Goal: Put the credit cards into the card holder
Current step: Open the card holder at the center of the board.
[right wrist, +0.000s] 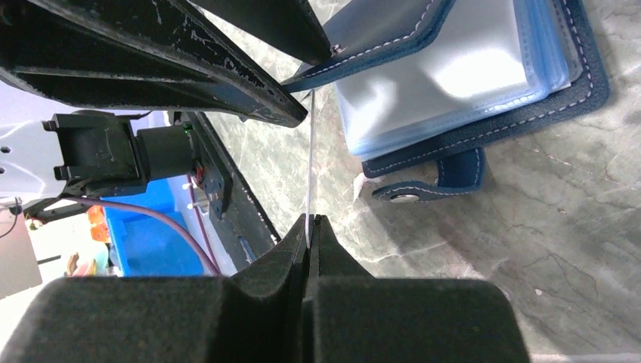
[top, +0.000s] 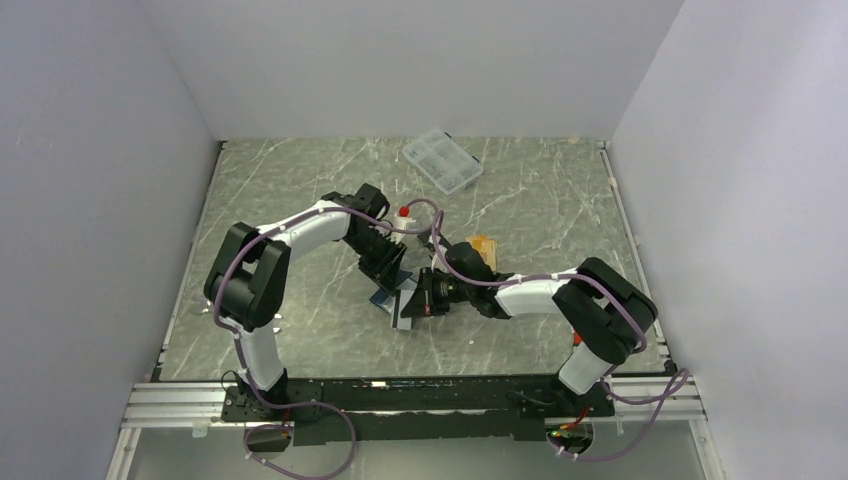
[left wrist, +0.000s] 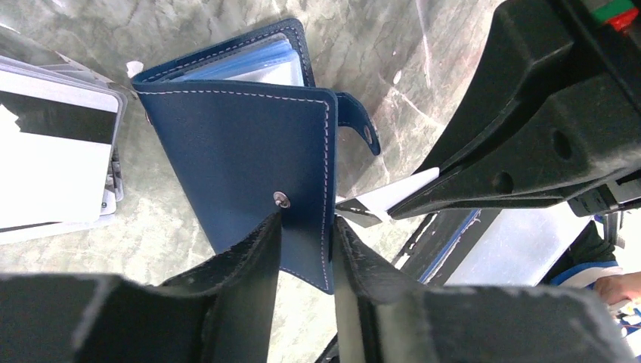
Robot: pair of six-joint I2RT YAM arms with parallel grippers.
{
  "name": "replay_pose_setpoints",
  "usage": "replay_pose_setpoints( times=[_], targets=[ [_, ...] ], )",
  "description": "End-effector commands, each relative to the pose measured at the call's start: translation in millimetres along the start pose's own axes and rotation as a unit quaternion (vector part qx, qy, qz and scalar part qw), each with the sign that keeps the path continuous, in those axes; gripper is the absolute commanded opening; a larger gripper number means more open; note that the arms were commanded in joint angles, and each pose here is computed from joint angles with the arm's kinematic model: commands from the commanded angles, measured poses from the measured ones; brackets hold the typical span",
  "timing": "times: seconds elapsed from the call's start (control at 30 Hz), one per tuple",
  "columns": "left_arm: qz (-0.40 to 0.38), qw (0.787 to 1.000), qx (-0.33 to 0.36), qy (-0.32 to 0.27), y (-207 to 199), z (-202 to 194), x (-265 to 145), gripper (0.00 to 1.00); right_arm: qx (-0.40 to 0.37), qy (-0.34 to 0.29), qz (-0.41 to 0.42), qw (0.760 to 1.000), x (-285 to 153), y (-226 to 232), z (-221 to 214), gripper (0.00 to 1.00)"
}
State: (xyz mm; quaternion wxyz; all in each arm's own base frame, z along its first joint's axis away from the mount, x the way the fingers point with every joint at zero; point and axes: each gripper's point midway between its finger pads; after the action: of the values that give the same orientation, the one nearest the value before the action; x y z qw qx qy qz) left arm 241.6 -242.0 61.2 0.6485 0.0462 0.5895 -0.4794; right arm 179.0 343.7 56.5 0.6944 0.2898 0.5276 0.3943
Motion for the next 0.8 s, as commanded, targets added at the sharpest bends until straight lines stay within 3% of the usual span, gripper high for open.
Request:
replay_pose_setpoints(
  times=[0.0,0.33,0.57,0.77],
  targets=[
    [0.026,0.999,0.027,-0.004,4,2,-10,0.32,-0.021,-0.014,0.032,0.999,4,18,12,0.00],
    [0.023,0.999,0.032,-0.001,3,1,-10,0.01,-0.011,-0.010,0.025,1.000,4,7,5,0.00],
    [-0.104,0.994,0.023,-0.019,-48,21,-11,0.00,0.001,-0.027,-0.004,1.000,-21,-12,-13,0.00],
    [-0.253,0.967,0.024,-0.023,-107,22,-12,0.00,0.012,-0.053,-0.026,0.998,-52,-23,-31,0.00]
  ],
)
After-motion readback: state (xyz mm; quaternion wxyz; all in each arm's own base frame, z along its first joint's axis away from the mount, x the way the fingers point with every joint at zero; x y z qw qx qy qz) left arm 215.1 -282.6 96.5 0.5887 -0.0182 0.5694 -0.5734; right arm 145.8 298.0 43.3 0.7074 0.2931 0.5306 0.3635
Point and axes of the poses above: each gripper's point midway between its finger pads, its own x axis out along the fingers, its own y axis along the line the jaws close on, z = x × y, and after that the axes turned 3 degrees about x, right-handed
